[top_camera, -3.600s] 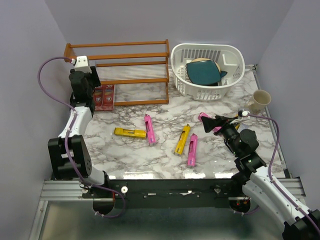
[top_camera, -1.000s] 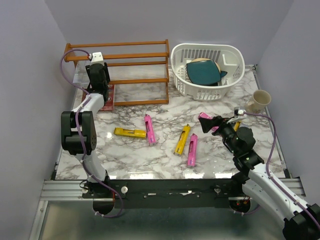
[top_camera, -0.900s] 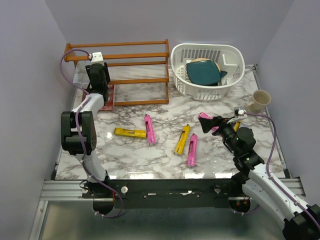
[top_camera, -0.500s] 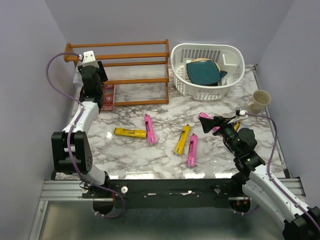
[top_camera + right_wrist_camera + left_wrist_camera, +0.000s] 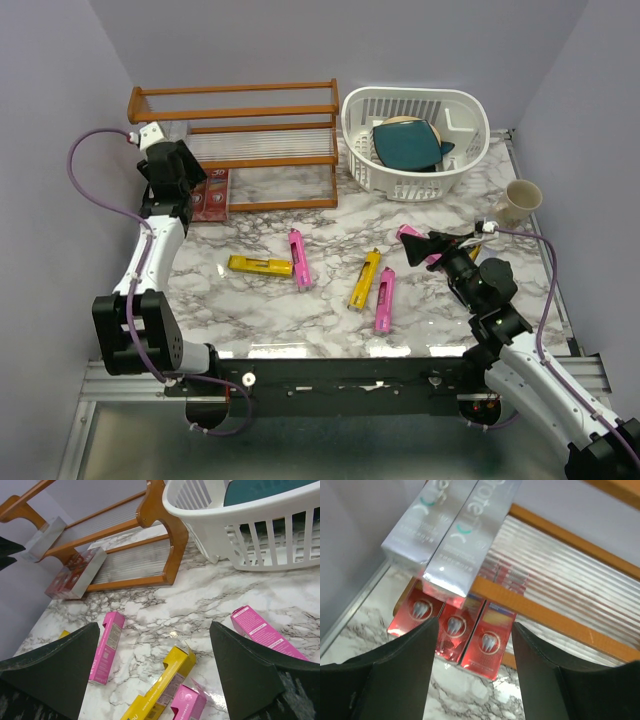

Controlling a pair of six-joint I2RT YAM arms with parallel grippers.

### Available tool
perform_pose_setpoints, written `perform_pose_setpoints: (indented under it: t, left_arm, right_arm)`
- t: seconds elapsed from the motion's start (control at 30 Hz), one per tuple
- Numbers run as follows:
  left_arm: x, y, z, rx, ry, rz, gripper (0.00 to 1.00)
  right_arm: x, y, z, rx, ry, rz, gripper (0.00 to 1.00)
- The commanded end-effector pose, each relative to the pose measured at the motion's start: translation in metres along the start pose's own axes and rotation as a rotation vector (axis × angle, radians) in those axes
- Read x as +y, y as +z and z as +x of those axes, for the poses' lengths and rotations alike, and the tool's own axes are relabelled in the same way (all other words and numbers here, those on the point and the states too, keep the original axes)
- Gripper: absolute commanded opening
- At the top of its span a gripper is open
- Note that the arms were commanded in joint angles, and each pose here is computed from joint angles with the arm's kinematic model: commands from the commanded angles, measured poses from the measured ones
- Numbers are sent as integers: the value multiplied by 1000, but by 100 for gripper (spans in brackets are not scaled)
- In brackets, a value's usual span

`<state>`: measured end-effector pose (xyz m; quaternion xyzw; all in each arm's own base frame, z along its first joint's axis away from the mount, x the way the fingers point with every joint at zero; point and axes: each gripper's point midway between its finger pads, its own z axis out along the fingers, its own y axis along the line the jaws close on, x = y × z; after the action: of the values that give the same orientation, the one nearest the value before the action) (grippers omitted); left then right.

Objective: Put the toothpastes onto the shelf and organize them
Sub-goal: Pick up the toothpaste from the center of the board.

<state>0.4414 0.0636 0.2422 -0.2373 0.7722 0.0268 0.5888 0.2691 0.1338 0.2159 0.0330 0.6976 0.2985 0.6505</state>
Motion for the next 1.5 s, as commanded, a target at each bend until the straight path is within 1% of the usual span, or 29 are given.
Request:
perform_pose_setpoints:
  t: [0.0, 0.17, 0.37, 0.43, 0.73, 1.0, 1.27, 1.47]
  left_arm:
    - [12, -1, 6, 66, -123, -17, 72]
    - [20, 10, 3, 70, -204, -11, 72]
    - [11, 23, 4, 89, -238, 32, 72]
    - [9, 26, -2, 78, -244, 36, 72]
    - [6, 40, -11, 65, -241, 31, 72]
    - [7, 49, -8, 75, -238, 26, 72]
    - [7, 52, -14, 57, -229, 21, 72]
    - [10, 46, -20, 36, -210, 17, 72]
  right_arm:
    - [0, -1, -2, -13, -14, -7, 100]
    - [0, 0, 0, -8, -15, -8, 100]
    - [-1, 0, -1, -8, -15, -5, 100]
    - [-1, 0, 0, -6, -15, -5, 100]
    - [0, 0, 0, -4, -15, -6, 100]
    - [-1, 1, 1, -2, -16, -3, 100]
    - [0, 1, 1, 0, -16, -7, 100]
    - [0, 1, 1, 1, -15, -12, 100]
